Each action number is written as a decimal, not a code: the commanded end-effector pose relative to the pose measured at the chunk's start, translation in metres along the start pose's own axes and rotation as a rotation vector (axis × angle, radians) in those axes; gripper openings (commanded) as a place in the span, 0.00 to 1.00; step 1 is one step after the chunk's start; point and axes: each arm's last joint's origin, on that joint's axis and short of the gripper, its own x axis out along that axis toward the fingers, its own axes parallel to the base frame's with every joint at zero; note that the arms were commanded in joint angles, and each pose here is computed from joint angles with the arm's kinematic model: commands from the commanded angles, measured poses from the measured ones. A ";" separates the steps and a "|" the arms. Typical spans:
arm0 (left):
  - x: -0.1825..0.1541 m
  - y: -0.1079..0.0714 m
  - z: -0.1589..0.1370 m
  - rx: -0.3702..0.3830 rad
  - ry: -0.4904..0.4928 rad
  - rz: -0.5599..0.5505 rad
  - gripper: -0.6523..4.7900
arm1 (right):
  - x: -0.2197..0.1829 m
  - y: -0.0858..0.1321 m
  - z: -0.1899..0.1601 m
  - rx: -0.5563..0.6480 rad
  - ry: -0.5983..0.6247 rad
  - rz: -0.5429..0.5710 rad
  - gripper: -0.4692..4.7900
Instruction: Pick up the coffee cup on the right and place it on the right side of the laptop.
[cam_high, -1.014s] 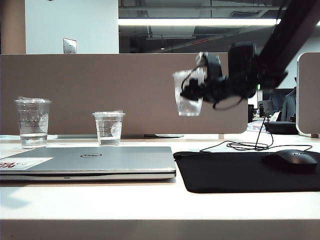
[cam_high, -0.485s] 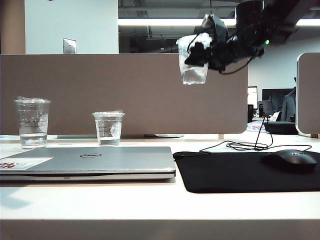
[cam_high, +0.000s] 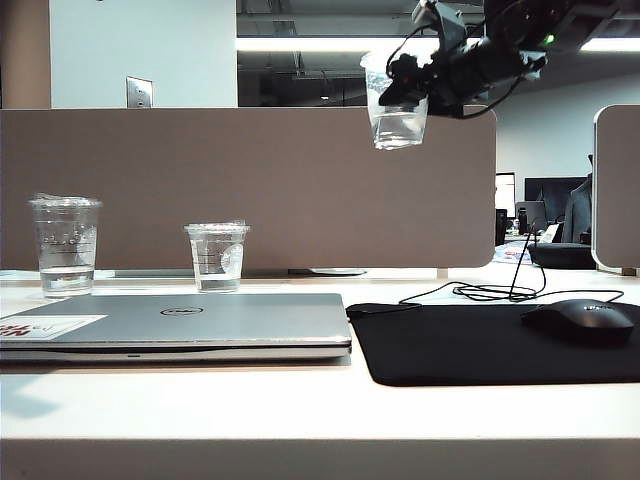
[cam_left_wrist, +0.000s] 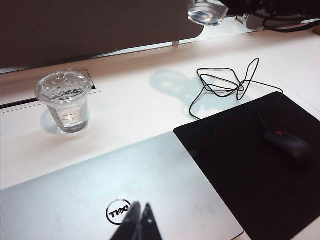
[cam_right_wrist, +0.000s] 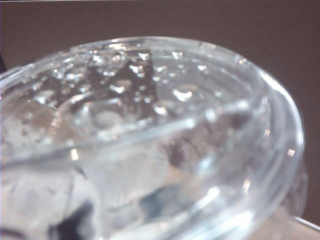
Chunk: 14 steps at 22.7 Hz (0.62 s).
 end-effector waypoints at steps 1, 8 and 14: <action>-0.001 -0.001 0.004 0.003 -0.021 -0.007 0.11 | -0.007 0.003 0.014 -0.008 -0.015 -0.002 0.57; -0.001 0.000 0.004 0.003 -0.021 -0.006 0.11 | -0.035 0.013 0.000 -0.034 -0.077 -0.089 0.57; -0.001 0.000 0.004 0.003 -0.021 -0.007 0.11 | -0.063 0.025 -0.037 -0.038 -0.092 -0.121 0.57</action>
